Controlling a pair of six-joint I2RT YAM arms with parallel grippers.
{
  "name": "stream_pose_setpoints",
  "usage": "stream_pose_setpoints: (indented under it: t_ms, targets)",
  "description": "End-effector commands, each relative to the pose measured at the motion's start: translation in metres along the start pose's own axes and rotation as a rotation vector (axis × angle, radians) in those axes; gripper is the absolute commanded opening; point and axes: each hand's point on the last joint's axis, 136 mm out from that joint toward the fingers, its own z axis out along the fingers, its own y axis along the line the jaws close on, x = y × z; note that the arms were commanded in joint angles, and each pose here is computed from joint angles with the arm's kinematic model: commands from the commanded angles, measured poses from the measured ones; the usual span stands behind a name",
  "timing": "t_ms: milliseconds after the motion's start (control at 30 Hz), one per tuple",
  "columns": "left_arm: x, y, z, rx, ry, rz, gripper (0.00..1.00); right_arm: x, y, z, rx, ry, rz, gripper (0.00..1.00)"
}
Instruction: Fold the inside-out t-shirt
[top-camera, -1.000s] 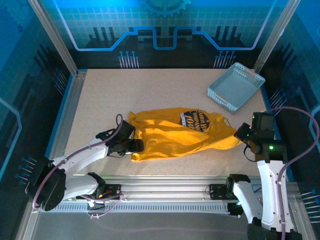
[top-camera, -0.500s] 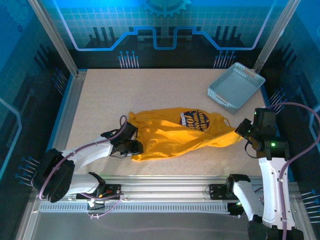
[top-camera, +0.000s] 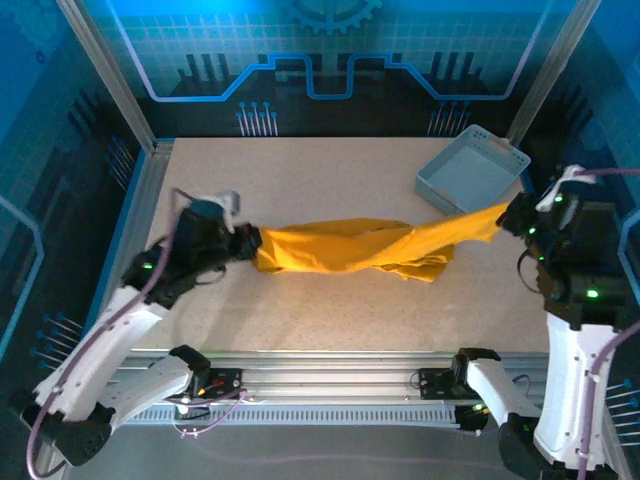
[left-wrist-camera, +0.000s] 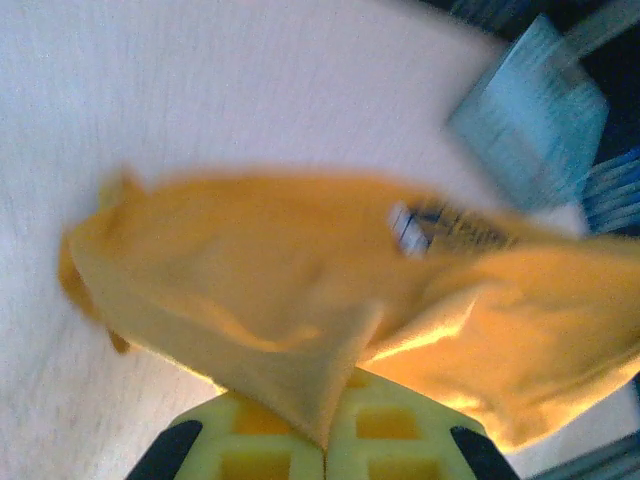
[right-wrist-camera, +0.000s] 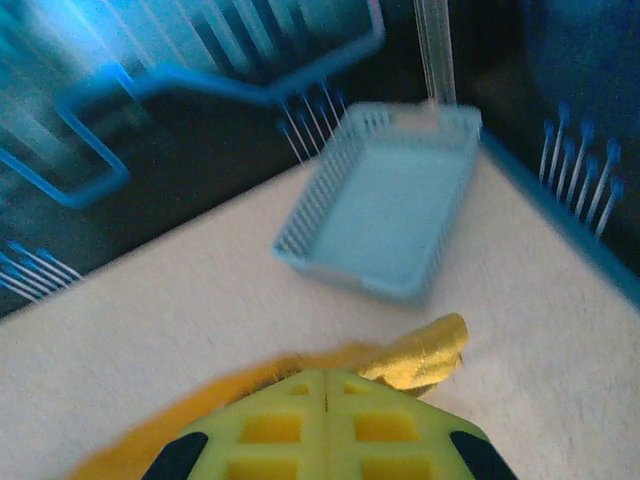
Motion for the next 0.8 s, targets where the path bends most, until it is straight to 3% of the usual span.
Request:
stream_pose_setpoints:
  t_ms: [0,200,433,600,667,767]
  targets:
    - [-0.052,-0.012,-0.059,-0.036,-0.139,0.085,0.00,-0.066,0.019,-0.050,-0.054,-0.205,-0.038,0.00]
    - [-0.129,-0.060,-0.154,0.036,-0.385,0.149,0.00,-0.157,0.048,-0.148,-0.149,-0.517,-0.057,0.00]
    - [-0.160,-0.081,-0.242,0.151,-0.637,0.139,0.00,-0.202,0.073,-0.233,-0.333,-0.826,-0.097,0.00]
    - [-0.163,-0.072,-0.220,0.088,-0.627,0.146,0.00,-0.213,0.090,-0.240,-0.426,-0.885,-0.153,0.00]
    - [-0.163,-0.064,-0.192,0.024,-0.578,0.148,0.00,-0.215,0.105,-0.218,-0.447,-0.850,-0.202,0.00]
    - [-0.164,-0.041,-0.139,-0.127,-0.514,0.144,0.00,-0.207,0.139,-0.151,-0.481,-0.708,-0.294,0.00]
